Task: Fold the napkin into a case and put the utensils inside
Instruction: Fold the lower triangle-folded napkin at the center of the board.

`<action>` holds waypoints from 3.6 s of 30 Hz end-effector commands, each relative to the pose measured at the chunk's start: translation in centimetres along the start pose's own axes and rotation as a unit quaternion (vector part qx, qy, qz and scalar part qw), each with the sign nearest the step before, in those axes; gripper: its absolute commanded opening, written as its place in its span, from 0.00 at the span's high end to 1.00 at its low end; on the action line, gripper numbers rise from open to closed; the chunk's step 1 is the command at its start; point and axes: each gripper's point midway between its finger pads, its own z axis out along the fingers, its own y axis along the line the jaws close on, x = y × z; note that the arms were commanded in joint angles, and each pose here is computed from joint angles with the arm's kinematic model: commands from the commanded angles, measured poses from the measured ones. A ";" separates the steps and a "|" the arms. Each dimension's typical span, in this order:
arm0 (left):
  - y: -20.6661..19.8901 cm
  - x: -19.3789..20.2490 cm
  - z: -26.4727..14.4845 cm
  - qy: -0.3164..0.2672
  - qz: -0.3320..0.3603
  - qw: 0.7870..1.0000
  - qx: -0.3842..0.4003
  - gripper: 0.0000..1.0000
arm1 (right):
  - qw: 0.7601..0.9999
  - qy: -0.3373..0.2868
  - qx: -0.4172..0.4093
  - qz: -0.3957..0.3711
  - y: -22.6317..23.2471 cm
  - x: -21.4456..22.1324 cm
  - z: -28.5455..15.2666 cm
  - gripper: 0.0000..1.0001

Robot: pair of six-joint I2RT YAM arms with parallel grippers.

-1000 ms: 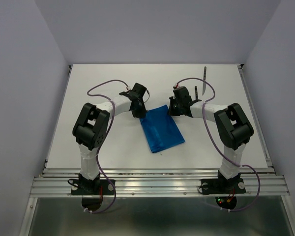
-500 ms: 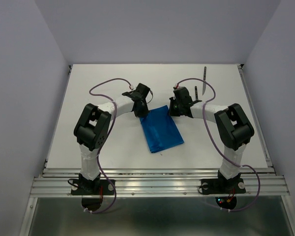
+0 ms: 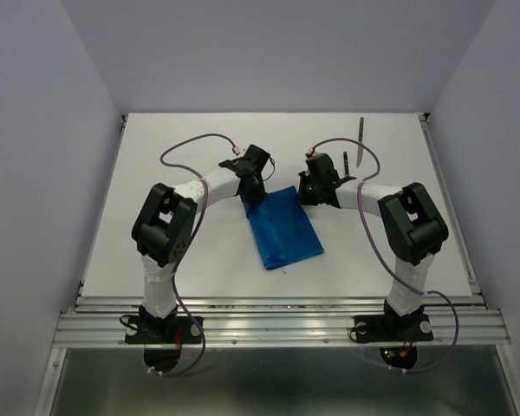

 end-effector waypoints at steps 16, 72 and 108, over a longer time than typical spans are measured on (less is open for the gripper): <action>-1.1 -0.8 -0.1 -0.015 0.015 1.000 -0.022 0.58 | 1.000 0.003 -0.003 0.002 0.0 0.3 -0.9 0.93; -3.0 -0.3 1.4 0.007 -0.042 0.999 -0.015 1.00 | 1.000 0.012 -0.019 0.017 0.0 1.9 -1.2 0.94; -1.9 -0.4 2.4 0.013 -0.069 0.997 -0.024 1.00 | 0.999 -0.035 -0.021 0.022 0.9 -0.7 -4.3 0.42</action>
